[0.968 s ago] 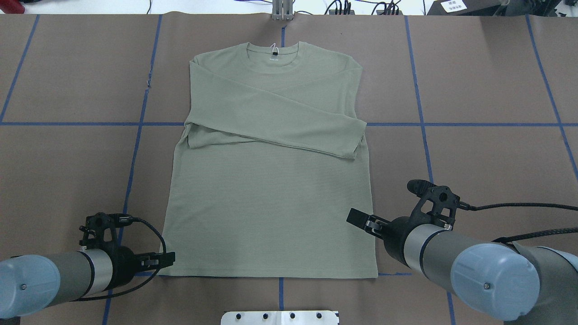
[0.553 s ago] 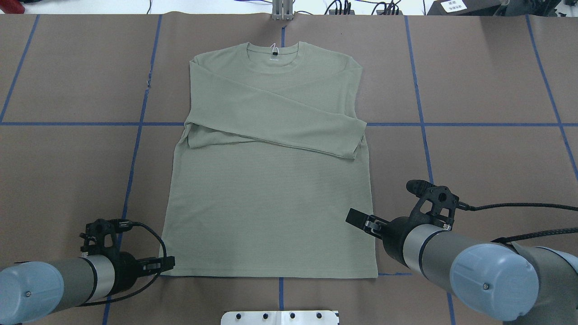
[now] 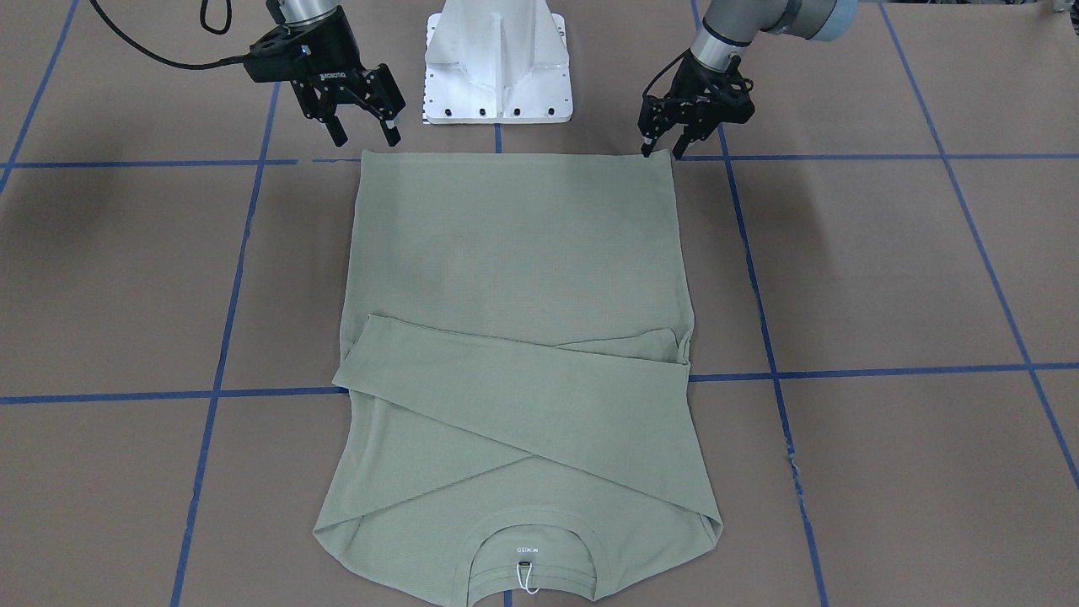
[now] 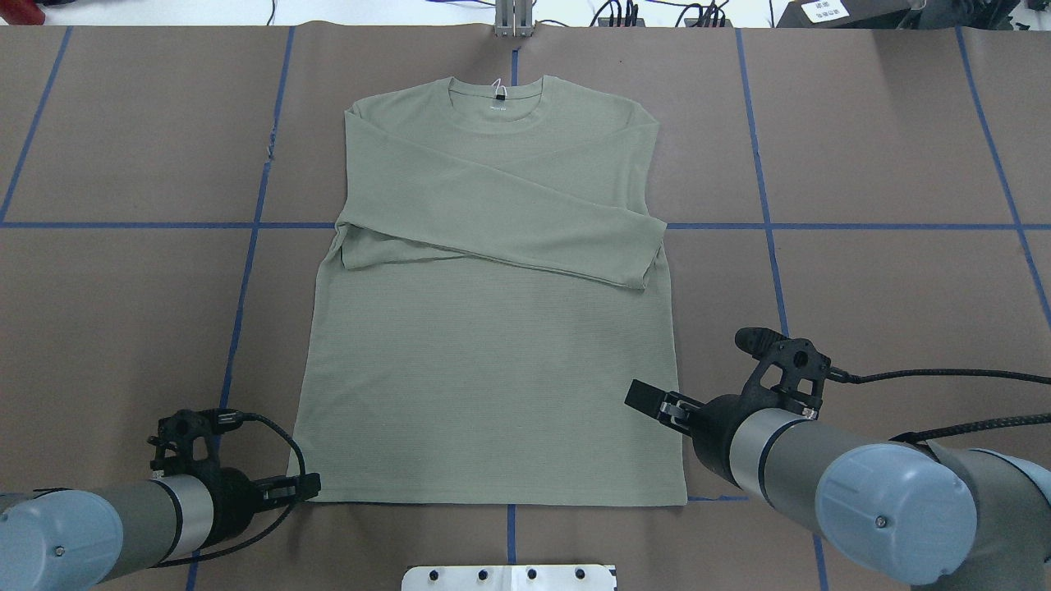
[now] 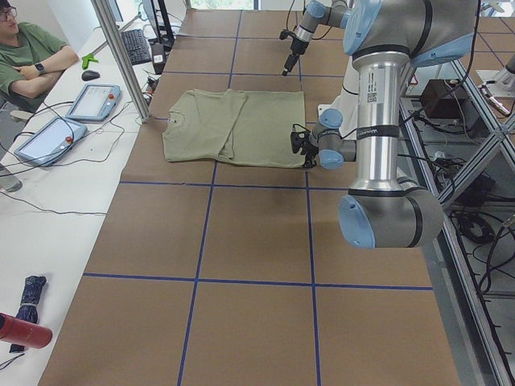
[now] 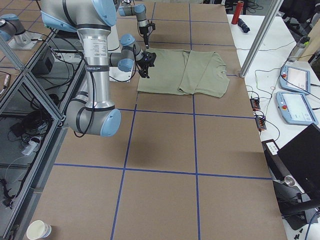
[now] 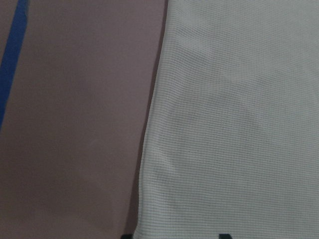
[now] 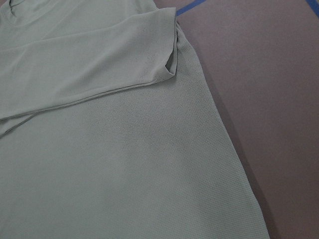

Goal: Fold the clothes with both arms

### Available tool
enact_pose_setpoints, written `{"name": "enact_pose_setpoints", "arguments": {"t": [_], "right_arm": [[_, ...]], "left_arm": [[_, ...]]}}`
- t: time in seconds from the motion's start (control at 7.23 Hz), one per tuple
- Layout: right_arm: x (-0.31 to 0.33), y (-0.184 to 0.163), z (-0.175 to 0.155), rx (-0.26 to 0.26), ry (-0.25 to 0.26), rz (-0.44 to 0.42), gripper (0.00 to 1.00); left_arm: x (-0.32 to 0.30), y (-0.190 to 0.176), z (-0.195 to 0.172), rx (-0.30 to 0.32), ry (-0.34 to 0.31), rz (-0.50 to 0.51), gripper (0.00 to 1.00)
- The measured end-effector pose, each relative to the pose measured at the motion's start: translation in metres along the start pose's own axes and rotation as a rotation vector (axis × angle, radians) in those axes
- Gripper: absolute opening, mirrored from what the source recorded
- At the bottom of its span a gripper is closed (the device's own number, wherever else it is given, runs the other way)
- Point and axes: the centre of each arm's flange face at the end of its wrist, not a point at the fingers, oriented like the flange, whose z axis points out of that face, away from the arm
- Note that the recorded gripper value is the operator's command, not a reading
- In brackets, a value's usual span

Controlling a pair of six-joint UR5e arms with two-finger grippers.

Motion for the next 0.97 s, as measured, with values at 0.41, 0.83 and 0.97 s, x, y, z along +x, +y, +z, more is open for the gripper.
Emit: {"name": "enact_pose_setpoints", "arguments": {"t": [0.41,0.83,0.97], "right_arm": [[0.0004,0.0003,0.0009,0.000,0.002,-0.001,1.00],[0.0004,0.0003,0.0011,0.000,0.002,-0.001,1.00],[0.0004,0.0003,0.0011,0.000,0.002,0.000,1.00]], "left_arm": [[-0.0035,0.0030,0.0053,-0.004,-0.011,0.005,0.64],[-0.0035,0.0072,0.0073,-0.011,-0.014,0.010,0.40],[-0.0031,0.0083,0.0080,-0.013,-0.013,0.010,0.19]]}}
